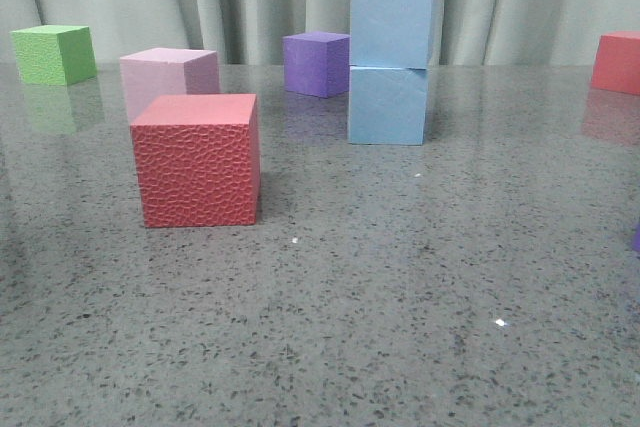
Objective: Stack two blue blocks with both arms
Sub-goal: 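Open the left gripper and raise it off the stacked cubes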
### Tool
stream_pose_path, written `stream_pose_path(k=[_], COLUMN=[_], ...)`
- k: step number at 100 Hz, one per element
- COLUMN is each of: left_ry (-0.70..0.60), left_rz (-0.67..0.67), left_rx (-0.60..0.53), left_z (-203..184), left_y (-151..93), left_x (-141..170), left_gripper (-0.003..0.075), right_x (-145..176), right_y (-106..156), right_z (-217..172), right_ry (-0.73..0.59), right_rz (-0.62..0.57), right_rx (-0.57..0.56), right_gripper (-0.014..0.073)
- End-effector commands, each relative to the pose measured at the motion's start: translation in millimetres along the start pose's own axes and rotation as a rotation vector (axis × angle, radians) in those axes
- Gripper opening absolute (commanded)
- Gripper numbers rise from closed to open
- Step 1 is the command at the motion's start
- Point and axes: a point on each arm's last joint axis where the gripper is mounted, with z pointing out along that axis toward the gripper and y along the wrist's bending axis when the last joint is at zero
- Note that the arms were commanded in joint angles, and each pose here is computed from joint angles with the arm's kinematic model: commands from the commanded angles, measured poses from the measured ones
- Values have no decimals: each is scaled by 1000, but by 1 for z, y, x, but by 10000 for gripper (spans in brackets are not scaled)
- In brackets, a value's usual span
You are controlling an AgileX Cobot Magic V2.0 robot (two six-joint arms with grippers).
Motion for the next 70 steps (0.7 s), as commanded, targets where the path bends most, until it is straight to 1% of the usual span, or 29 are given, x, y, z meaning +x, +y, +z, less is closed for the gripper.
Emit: stream_pose_path(k=[1, 26, 50, 58, 70], left_ry=[-112, -162, -142, -131, -137], left_rz=[15, 1, -7, -4, -14], left_rx=[14, -21, -86, -128, -222], left_z=[-55, -85, -111, -122, -148], left_y=[5, 30, 62, 74, 91], left_x=[-14, -19, -12, -6, 4], left_gripper=[579, 579, 579, 579, 579], right_x=[-11, -11, -11, -11, -11], right_y=[0, 0, 0, 0, 0], right_z=[-7, -7, -7, -7, -7], right_ry=[-88, -86, -86, -86, -86], right_rz=[-5, -5, -5, -5, -5], right_rx=[-3, -2, -2, -2, -2], right_gripper=[598, 598, 598, 598, 598])
